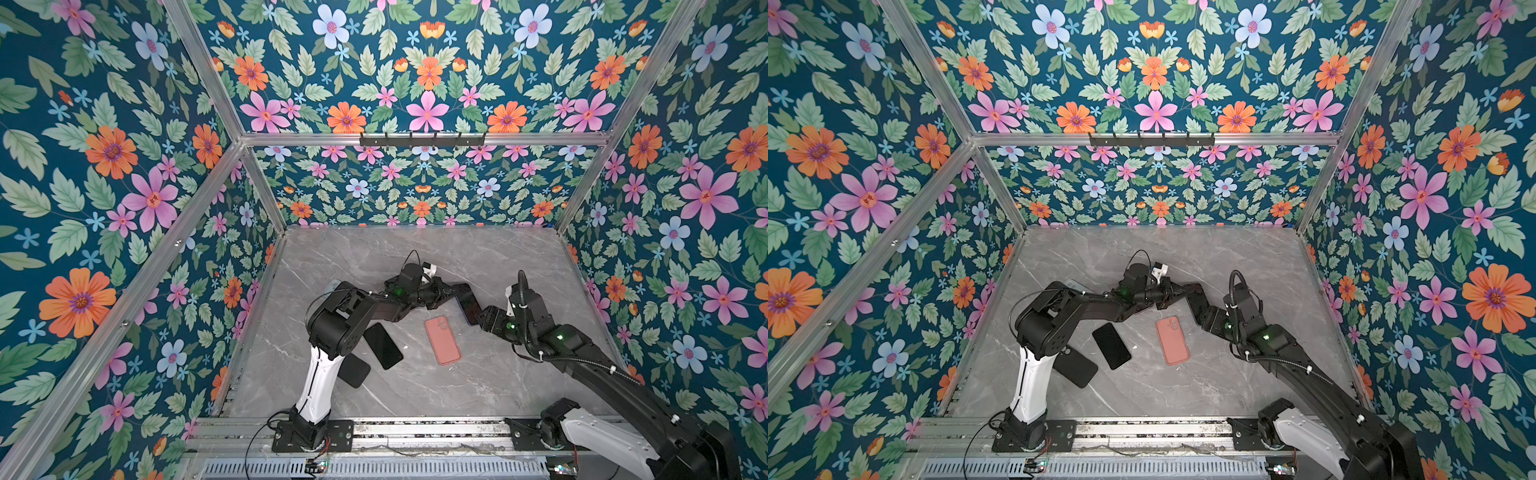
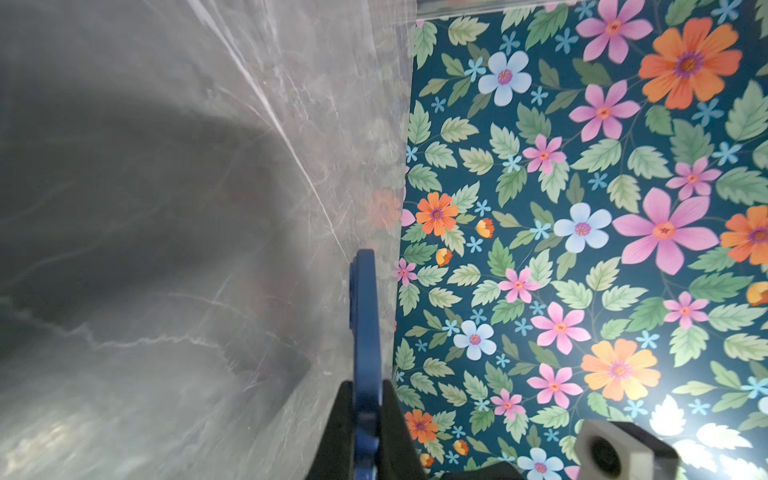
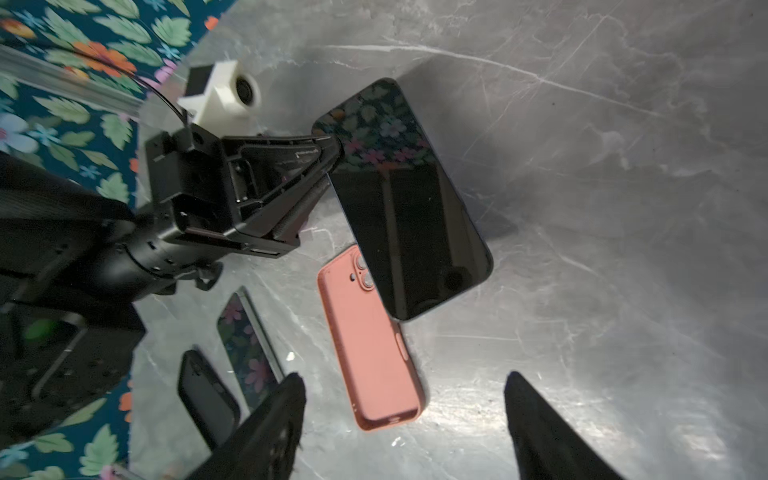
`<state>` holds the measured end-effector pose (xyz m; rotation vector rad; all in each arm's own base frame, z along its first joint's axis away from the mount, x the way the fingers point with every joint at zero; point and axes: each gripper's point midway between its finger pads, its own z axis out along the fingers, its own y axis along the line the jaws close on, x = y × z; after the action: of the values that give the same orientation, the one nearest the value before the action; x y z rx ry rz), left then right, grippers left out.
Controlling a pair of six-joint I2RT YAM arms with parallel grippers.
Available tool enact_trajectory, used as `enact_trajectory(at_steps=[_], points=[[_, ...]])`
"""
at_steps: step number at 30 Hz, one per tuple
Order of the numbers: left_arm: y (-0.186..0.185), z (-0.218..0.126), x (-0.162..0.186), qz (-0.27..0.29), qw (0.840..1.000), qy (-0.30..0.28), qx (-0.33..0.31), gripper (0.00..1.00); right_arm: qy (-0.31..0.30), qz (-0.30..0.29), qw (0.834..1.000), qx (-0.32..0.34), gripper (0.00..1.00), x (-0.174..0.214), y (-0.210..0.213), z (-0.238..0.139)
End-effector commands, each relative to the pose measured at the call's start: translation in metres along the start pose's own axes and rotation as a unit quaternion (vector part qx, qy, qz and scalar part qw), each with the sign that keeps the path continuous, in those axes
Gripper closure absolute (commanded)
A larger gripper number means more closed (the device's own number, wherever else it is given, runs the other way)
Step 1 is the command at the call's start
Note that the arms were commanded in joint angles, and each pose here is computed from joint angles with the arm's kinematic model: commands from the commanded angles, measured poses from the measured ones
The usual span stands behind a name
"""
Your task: Put the phone into the phone case
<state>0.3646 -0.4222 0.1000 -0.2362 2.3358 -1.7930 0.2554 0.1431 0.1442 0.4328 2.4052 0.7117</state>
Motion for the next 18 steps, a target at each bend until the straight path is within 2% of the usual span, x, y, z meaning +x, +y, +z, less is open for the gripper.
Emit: enact_trajectory(at_steps=[1, 6, 11, 13, 18], points=[[-0.036, -0.009, -0.013, 0.000, 0.997, -0.043, 0.061, 1.00, -0.020, 0.101, 0.993, -0.065, 0.26, -0.002, 0.013, -0.001], [-0.046, -0.018, -0.019, -0.017, 0.994, -0.073, 0.083, 1.00, -0.025, 0.159, 0.978, -0.135, 0.27, -0.008, 0.026, -0.005], [-0.052, -0.023, -0.024, -0.038, 0.988, -0.091, 0.115, 1.00, -0.040, 0.225, 0.947, -0.226, 0.28, -0.029, 0.028, -0.009], [-0.057, -0.026, -0.024, -0.039, 0.987, -0.096, 0.123, 1.00, -0.054, 0.237, 0.938, -0.249, 0.28, -0.036, 0.026, -0.010], [-0.066, -0.027, -0.025, -0.043, 0.984, -0.104, 0.135, 1.00, -0.072, 0.235, 0.930, -0.272, 0.30, -0.044, 0.027, -0.009]])
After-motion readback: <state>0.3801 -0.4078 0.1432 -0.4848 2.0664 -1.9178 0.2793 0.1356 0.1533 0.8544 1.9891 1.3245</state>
